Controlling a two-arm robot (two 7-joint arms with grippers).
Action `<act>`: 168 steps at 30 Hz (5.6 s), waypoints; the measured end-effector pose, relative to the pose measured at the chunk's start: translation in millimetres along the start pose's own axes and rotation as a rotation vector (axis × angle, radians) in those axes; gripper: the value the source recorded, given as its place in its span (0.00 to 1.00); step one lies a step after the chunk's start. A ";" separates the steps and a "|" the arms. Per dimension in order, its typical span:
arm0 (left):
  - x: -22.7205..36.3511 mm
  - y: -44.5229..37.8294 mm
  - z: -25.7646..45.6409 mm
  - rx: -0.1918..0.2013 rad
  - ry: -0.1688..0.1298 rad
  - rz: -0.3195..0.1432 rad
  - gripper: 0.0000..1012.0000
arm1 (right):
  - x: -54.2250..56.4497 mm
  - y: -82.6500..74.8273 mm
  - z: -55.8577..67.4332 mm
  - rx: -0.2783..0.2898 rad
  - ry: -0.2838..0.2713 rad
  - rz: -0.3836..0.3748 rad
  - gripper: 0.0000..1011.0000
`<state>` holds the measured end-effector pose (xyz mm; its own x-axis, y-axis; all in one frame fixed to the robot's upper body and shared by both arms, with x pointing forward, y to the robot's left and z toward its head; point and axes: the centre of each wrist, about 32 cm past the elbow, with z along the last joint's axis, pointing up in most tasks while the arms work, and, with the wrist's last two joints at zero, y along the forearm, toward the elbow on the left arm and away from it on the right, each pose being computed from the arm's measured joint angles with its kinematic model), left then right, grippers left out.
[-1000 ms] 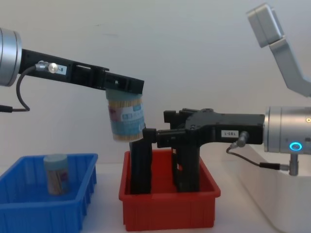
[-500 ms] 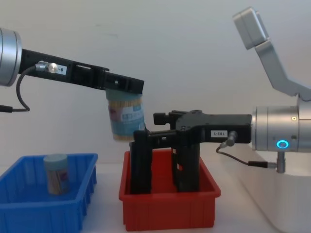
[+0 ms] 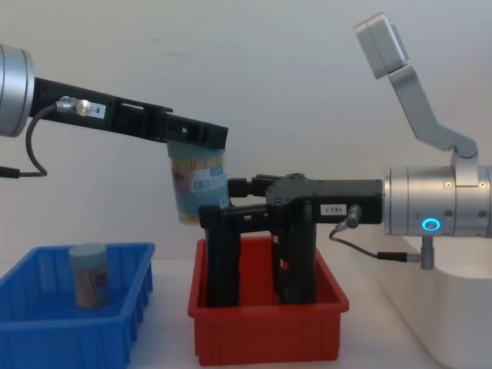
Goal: Pick the cotton swabs from the blue box and place them into the white box.
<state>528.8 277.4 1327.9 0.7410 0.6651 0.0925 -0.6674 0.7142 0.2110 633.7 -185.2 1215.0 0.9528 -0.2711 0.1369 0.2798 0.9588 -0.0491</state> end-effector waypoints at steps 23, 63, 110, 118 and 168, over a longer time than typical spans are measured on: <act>0.0 0.0 0.0 0.000 0.000 0.000 0.66 | 6.0 14.3 3.6 0.027 -0.012 0.053 0.92; 0.0 0.0 0.0 0.000 0.000 0.000 0.99 | 2.6 10.3 3.6 0.025 -0.005 0.028 0.62; 0.0 0.0 0.0 0.000 0.000 0.000 0.99 | -52.8 -55.1 -4.2 0.147 -0.081 -0.660 0.62; 0.0 0.0 0.0 0.000 0.000 0.000 0.99 | -64.3 -67.0 -5.5 0.152 -0.088 -0.789 0.62; 0.0 0.0 0.0 0.000 0.000 0.000 0.99 | -73.9 -116.3 -46.5 -0.019 0.144 -1.204 0.83</act>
<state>528.8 277.4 1328.0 0.7411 0.6650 0.0924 -0.6673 0.7143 0.2110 536.3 -280.7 1164.6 0.0854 -0.9963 -0.0062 0.9962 0.0853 0.0195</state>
